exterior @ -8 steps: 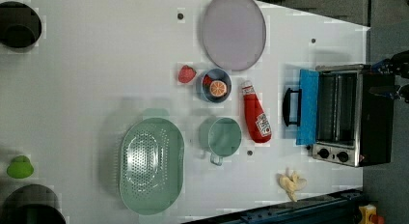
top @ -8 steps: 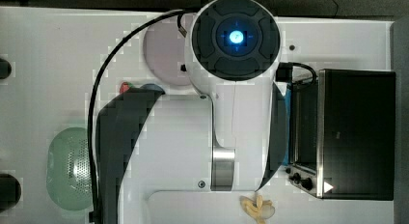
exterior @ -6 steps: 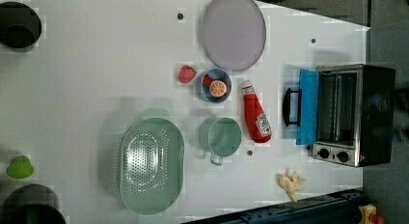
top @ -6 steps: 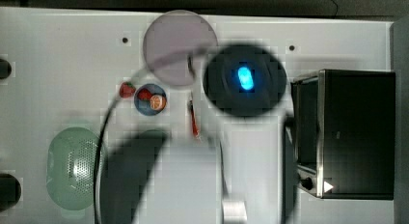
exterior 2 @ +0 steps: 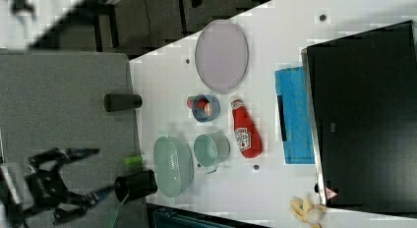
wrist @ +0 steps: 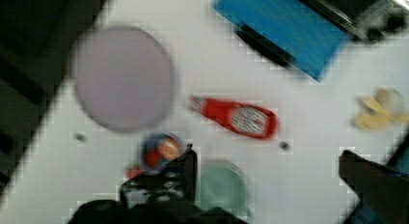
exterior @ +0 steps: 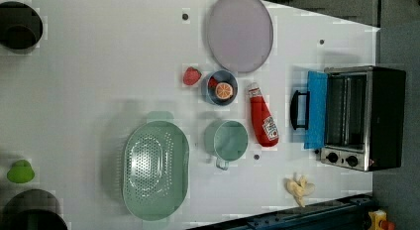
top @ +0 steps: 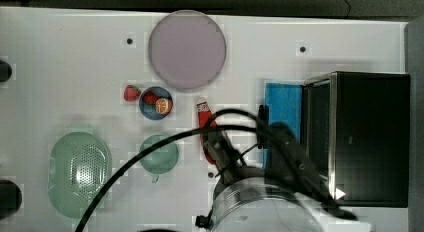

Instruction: Pick Ketchup from the table and place in oven.

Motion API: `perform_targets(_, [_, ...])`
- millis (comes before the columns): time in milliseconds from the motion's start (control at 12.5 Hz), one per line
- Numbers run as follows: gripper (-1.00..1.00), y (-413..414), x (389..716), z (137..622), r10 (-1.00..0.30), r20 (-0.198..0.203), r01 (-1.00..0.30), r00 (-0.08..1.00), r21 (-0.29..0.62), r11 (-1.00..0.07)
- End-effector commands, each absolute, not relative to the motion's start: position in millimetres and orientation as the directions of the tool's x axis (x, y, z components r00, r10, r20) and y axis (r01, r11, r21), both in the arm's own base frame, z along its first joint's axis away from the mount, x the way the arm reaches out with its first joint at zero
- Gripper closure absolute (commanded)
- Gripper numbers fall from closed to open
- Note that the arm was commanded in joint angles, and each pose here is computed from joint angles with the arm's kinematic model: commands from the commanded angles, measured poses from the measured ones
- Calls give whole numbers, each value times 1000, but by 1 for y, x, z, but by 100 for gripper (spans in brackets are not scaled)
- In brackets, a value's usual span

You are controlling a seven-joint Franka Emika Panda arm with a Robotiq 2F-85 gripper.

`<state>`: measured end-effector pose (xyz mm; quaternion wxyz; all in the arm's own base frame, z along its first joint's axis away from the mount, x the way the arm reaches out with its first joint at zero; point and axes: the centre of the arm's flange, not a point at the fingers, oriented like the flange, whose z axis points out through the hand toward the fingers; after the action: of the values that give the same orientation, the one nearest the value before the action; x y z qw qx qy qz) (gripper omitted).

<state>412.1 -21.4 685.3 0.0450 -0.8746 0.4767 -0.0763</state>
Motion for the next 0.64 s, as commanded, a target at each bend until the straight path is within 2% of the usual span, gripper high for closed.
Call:
perform_targets(80, [-100, -13, 466, 566, -796, -41, -794, 604, 48, -605])
perform_targets(320, [-100, -10, 497, 498, -596, -94, -592, 798, 68, -803])
perform_targets(480, [-100, -9, 512, 450, -404, -150, -399, 902, 66, -915])
perform_targets(640, [-100, -7, 522, 404, -184, -190, -181, 964, 35, -983])
